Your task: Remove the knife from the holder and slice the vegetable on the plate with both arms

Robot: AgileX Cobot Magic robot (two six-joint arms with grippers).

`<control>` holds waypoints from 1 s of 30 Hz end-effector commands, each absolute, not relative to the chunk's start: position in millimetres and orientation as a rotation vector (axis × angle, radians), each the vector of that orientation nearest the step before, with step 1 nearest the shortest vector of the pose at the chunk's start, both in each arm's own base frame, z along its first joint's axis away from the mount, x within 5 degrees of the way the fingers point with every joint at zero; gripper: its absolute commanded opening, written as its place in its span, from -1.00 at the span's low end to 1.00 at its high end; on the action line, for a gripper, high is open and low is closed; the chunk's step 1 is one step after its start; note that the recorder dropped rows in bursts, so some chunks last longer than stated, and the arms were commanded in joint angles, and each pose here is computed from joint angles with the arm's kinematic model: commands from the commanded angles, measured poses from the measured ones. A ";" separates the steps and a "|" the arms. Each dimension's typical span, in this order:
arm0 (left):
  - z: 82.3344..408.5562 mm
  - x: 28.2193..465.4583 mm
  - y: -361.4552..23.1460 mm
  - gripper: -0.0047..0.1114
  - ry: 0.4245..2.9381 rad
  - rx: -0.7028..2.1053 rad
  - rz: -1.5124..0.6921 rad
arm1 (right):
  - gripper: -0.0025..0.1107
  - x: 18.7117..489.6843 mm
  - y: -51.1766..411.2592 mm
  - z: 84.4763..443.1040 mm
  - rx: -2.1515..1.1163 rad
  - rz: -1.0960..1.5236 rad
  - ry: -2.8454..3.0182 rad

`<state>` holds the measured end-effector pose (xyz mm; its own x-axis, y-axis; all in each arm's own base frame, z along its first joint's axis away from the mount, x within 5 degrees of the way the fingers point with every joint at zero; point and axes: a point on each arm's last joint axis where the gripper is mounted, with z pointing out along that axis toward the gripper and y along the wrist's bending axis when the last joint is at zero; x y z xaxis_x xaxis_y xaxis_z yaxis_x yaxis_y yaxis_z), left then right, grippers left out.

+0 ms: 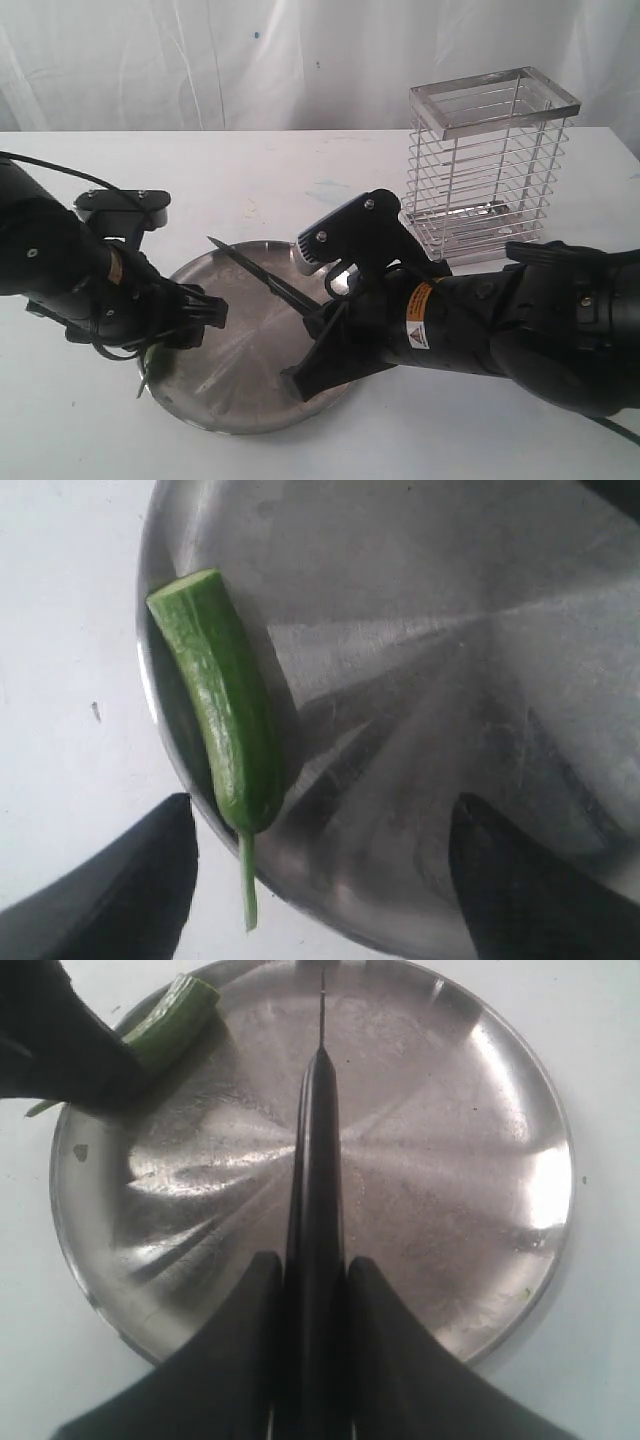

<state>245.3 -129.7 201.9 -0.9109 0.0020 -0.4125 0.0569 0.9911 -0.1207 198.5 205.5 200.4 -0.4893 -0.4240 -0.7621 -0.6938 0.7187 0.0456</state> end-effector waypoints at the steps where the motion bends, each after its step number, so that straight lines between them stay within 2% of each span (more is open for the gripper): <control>1: 195.2 254.4 -136.6 0.33 2.730 0.075 -0.151 | -0.96 199.6 204.8 205.4 -0.849 0.452 2.122; 15: 177.0 271.1 -140.9 0.32 2.764 0.110 -0.042 | -0.96 199.8 205.3 206.5 -0.857 0.453 2.106; 19: 172.6 274.1 -138.2 0.25 2.758 0.081 0.006 | -0.96 199.8 205.3 206.5 -0.857 0.453 2.106; 30: 155.3 279.5 -142.7 0.23 2.771 0.075 -0.008 | -0.96 199.8 205.4 206.6 -0.857 0.454 2.104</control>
